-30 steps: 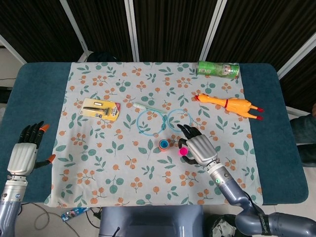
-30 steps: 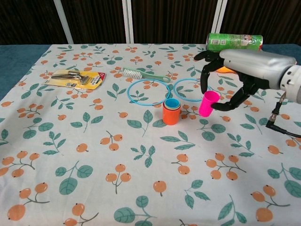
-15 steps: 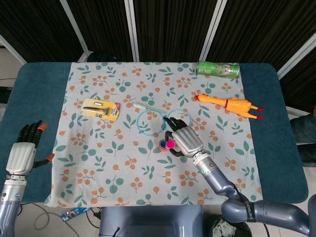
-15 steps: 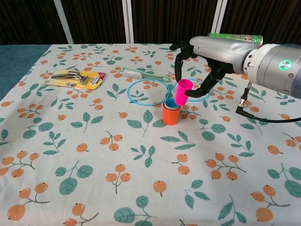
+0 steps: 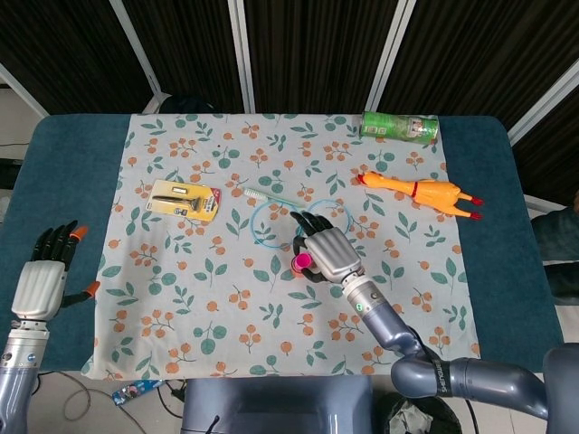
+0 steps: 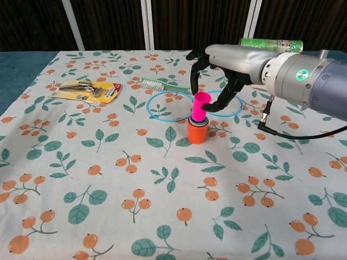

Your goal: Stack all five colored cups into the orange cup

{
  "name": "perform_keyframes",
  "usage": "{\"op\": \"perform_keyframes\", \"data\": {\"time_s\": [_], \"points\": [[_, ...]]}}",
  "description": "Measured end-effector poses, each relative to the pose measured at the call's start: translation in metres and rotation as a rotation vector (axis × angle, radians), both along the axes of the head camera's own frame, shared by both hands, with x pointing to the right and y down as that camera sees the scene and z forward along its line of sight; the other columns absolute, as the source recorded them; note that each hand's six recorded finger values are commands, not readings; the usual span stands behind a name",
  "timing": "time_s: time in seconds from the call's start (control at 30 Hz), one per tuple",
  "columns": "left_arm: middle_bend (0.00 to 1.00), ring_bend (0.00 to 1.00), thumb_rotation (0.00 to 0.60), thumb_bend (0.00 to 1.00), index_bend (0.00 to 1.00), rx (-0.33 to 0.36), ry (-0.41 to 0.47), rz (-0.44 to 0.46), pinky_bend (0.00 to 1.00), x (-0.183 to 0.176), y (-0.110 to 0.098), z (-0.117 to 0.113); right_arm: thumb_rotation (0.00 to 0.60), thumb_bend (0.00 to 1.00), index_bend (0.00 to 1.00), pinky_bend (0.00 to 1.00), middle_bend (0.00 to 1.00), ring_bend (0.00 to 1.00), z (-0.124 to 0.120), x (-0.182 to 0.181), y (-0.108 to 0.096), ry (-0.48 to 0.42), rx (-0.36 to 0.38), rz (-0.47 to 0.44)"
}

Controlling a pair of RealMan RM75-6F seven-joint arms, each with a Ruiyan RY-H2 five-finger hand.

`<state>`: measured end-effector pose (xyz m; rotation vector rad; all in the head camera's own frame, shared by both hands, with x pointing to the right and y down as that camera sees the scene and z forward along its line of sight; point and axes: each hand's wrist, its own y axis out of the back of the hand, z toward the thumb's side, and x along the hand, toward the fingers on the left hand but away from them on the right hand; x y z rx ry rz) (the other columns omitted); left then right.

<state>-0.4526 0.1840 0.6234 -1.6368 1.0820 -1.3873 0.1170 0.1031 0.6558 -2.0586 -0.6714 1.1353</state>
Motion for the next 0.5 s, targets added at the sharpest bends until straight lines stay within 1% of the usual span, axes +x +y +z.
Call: {"op": "perform_keyframes", "data": {"time_s": [0.37,0.4,0.47,0.5], "points": [[0.00,0.00,0.600,0.16,0.10,0.009,0.000,-0.007,0.00,-0.002,-0.001,-0.002,0.600,0.39,0.51,0.15,0.00,0.00,0.011,-0.005,0.003,0.017,-0.017,-0.009],[0.00,0.00,0.600,0.16,0.10,0.010,0.001,-0.008,0.00,-0.002,-0.001,-0.002,0.600,0.39,0.48,0.15,0.00,0.00,0.011,-0.005,0.003,0.020,-0.019,-0.010],[0.00,0.00,0.600,0.16,0.10,0.010,0.002,-0.008,0.00,-0.002,-0.001,-0.002,0.600,0.39,0.36,0.15,0.00,0.00,0.013,-0.005,0.004,0.027,-0.020,-0.013],[0.00,0.00,0.600,0.16,0.10,0.010,0.002,-0.007,0.00,-0.002,-0.001,-0.002,0.600,0.39,0.26,0.15,0.00,0.00,0.013,-0.005,0.004,0.030,-0.022,-0.014]]}}
